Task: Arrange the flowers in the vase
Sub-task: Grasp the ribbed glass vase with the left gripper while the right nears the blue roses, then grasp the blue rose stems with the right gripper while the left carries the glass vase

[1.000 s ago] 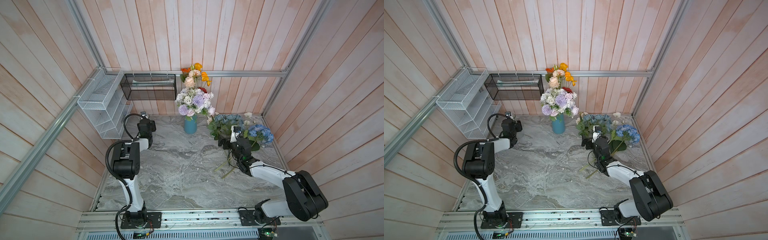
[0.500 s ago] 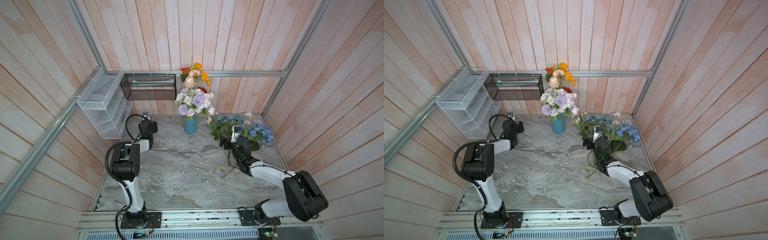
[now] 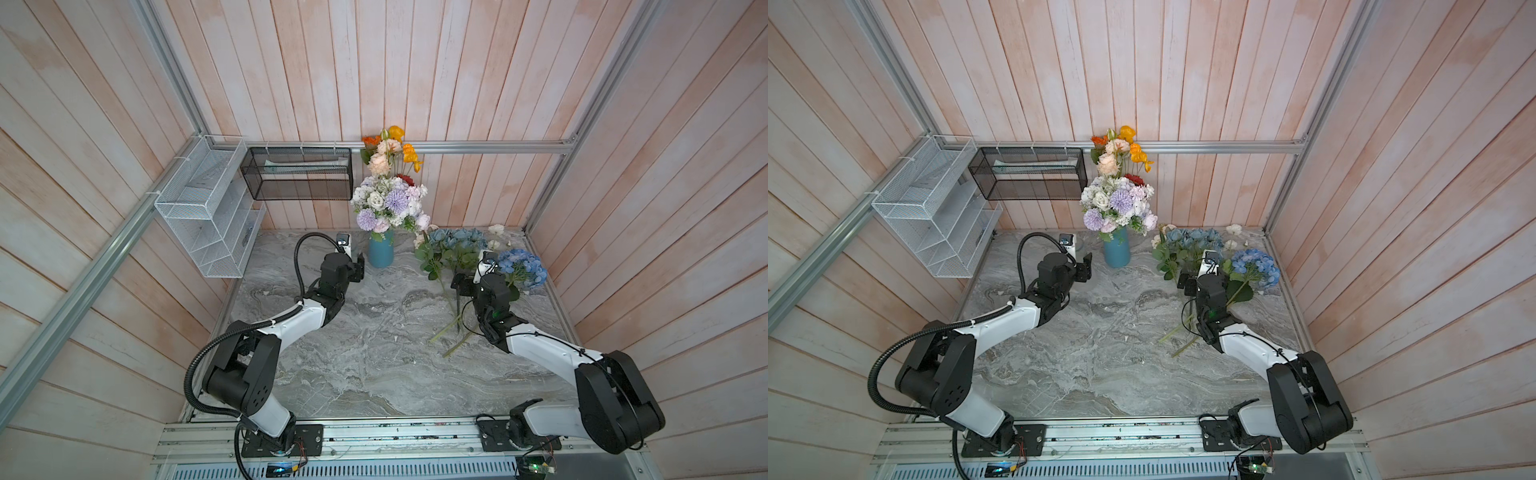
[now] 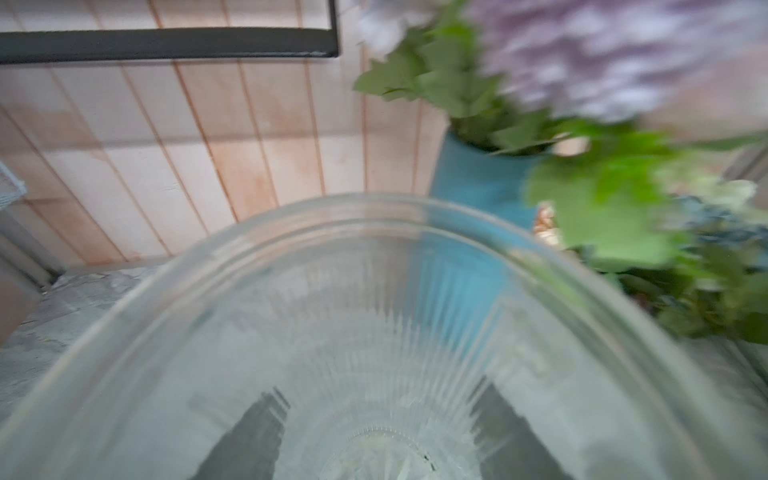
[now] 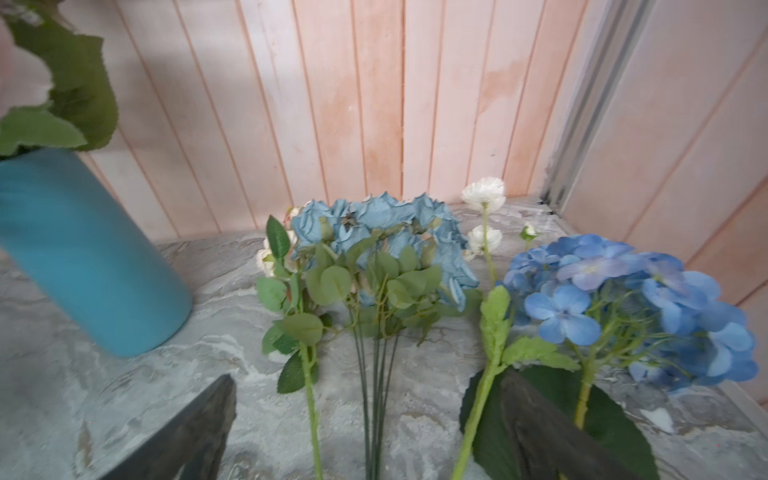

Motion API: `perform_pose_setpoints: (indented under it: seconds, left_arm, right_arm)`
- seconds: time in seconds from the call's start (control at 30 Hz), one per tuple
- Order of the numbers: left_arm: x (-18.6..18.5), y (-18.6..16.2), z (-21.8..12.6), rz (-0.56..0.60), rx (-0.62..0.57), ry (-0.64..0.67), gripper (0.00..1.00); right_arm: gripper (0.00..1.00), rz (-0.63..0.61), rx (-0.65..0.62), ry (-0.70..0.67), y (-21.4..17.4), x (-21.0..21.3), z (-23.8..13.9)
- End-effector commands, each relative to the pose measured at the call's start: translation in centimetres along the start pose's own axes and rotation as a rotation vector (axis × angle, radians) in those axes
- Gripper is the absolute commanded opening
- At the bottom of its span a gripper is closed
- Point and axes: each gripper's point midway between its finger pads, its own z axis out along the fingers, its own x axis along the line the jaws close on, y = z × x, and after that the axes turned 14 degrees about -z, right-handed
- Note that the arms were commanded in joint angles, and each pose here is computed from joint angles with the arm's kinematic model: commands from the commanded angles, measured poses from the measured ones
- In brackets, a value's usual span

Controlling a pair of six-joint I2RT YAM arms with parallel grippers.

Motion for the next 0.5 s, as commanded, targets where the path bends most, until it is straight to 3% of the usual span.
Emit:
perform_pose_setpoints:
  seconds: [0.0, 0.23, 0.47]
  left_arm:
    - [-3.2, 0.8, -2.6, -0.041, -0.038, -0.028, 0.00]
    - [-8.1, -1.7, -6.7, -0.109, -0.026, -0.087, 0.00]
    - [-10.4, -4.9, -7.5, -0.058, 0.002, -0.119, 0.00]
  right_arm:
    - [0.98, 0.054, 0.078, -0.064, -1.5, -2.7, 0.2]
    - [0.98, 0.128, 0.161, -0.136, -3.3, -6.4, 0.8]
    - [0.98, 0.186, 0.178, -0.090, -3.6, -6.9, 0.9]
